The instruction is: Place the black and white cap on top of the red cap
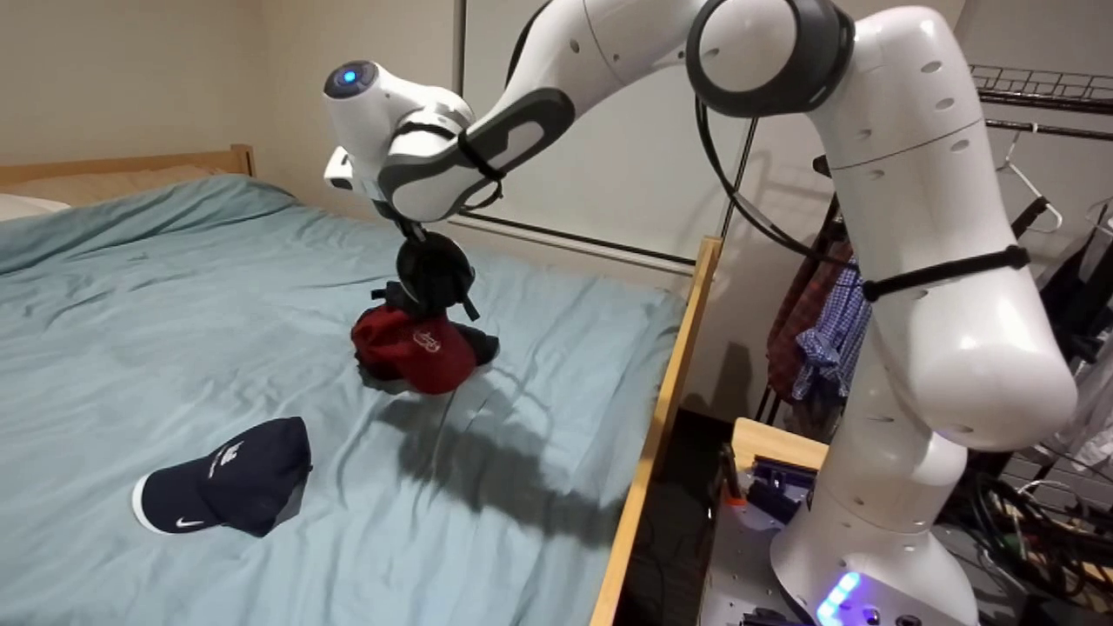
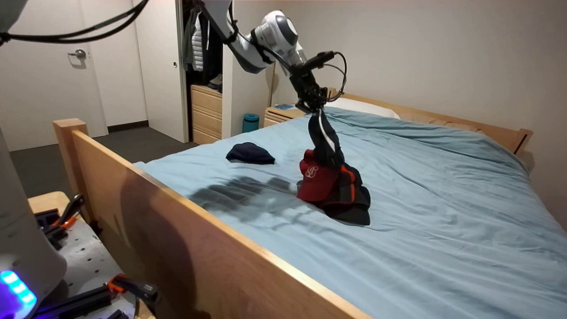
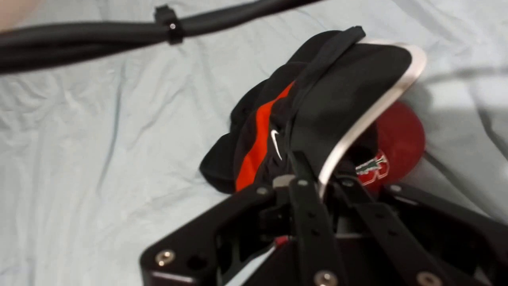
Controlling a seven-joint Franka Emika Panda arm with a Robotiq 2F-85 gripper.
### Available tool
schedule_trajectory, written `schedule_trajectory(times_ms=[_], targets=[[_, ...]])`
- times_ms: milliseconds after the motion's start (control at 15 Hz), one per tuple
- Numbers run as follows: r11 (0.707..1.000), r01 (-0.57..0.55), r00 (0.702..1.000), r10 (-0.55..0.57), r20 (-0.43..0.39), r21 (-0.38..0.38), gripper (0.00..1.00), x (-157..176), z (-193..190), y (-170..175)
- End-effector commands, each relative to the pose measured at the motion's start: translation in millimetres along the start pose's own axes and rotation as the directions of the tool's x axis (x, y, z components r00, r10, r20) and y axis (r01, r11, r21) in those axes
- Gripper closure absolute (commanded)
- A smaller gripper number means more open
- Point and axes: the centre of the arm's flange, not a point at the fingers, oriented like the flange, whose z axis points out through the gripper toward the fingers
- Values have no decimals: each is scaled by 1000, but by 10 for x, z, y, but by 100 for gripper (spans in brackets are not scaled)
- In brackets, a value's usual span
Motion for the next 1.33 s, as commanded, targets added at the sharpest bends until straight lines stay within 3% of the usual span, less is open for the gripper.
schedule_trajectory(times_ms=[0,267,400,667,933,1267], targets=[[981,-18,999,9,-46,-193,95,-39,-672,279],[924,52,981,-118,-153,-378,95,57,-1024,545],[924,115,958,-200,-206,-364,95,101,-943,634],[902,307,896,-382,-228,-305,95,183,-368,623],[824,486,789,-557,-259,-290,95,309,187,552],[691,681,620,-721,-310,-243,95,181,609,304]])
